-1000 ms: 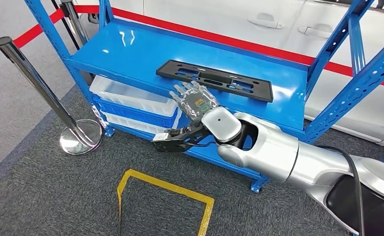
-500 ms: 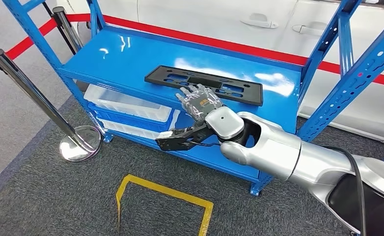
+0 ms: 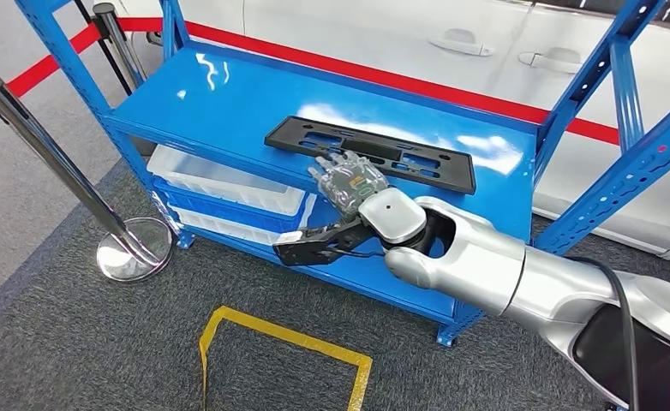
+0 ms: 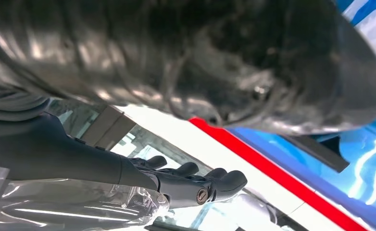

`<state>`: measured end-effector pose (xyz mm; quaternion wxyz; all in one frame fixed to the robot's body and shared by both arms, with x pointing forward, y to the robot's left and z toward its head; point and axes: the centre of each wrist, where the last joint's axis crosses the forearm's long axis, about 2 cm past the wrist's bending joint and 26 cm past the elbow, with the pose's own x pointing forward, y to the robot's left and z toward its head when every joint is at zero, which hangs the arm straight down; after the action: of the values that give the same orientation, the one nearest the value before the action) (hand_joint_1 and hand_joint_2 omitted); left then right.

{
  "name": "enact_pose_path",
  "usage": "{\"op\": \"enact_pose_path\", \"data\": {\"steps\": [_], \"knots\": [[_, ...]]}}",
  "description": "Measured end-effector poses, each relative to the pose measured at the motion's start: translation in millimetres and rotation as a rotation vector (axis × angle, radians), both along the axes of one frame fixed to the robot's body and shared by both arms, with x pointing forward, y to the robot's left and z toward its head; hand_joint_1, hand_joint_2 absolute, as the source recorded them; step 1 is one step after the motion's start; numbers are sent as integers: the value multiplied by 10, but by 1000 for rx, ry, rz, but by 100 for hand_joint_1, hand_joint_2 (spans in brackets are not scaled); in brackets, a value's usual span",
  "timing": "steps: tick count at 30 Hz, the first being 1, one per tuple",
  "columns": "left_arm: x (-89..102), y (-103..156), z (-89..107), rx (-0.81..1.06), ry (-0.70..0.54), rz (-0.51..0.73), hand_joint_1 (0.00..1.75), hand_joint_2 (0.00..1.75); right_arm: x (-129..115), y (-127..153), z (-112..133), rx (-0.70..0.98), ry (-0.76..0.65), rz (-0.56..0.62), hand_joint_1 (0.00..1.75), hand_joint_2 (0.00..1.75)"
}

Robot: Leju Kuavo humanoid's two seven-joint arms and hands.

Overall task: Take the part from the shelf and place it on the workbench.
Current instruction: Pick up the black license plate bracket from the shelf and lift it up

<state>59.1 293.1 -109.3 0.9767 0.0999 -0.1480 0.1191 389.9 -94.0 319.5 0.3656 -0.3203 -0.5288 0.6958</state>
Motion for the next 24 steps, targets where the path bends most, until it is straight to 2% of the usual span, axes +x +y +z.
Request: {"op": "enact_pose_path", "data": {"steps": [24], "knots": [[-2,-50,0,-16,-6,-3,0,0,14,33,-55,-33,0,7,0,0]]}}
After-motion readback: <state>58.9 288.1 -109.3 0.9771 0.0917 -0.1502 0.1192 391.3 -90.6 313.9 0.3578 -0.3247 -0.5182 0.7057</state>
